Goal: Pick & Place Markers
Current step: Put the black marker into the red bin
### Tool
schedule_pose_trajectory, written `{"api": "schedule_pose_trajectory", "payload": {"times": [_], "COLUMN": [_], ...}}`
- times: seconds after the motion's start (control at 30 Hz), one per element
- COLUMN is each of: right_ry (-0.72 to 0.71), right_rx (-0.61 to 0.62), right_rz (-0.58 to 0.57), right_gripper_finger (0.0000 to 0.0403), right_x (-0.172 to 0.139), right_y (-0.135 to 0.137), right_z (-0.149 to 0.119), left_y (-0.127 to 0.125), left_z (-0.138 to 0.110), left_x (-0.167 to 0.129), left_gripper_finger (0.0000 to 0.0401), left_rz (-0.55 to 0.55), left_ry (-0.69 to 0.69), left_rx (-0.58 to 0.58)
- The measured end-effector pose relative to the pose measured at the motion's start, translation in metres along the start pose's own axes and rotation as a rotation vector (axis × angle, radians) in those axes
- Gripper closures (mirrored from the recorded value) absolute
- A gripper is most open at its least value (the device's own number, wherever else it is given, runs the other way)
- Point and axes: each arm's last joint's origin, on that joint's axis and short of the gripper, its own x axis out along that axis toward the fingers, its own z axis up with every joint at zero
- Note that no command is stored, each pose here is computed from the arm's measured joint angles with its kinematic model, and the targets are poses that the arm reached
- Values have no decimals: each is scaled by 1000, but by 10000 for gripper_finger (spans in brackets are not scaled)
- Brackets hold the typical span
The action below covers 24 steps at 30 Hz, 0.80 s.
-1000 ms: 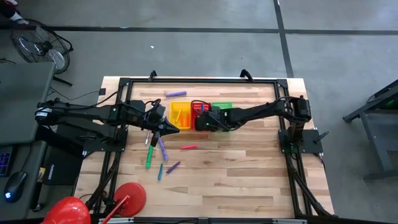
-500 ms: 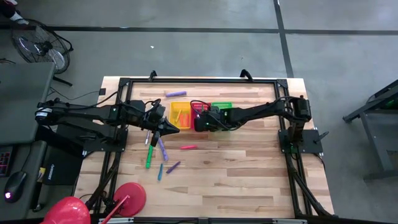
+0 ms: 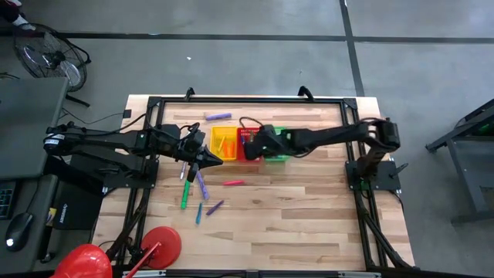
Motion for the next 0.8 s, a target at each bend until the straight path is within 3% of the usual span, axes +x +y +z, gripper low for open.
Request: {"api": "schedule_pose_trajectory", "payload": {"times": [0.23, 0.47, 0.63, 0.8], "right_ry": [-82, -214, -269, -259], "right_rx": [-193, -411, -433, -409], "right_rz": [61, -68, -43, 100], "right_gripper_finger": [290, 290, 290, 290], "right_x": [-66, -132, -150, -149], "right_y": [9, -3, -27, -56], "right_z": [3, -16, -41, -63], "left_y": [1, 2, 5, 9], "left_z": [0, 0, -1, -2], "left_x": [0, 0, 3, 9], "left_gripper_finger": [401, 401, 401, 401], "left_rz": [15, 74, 126, 190], "left_ry": [-2, -25, -33, -41], "left_rx": [-1, 7, 6, -12]}}
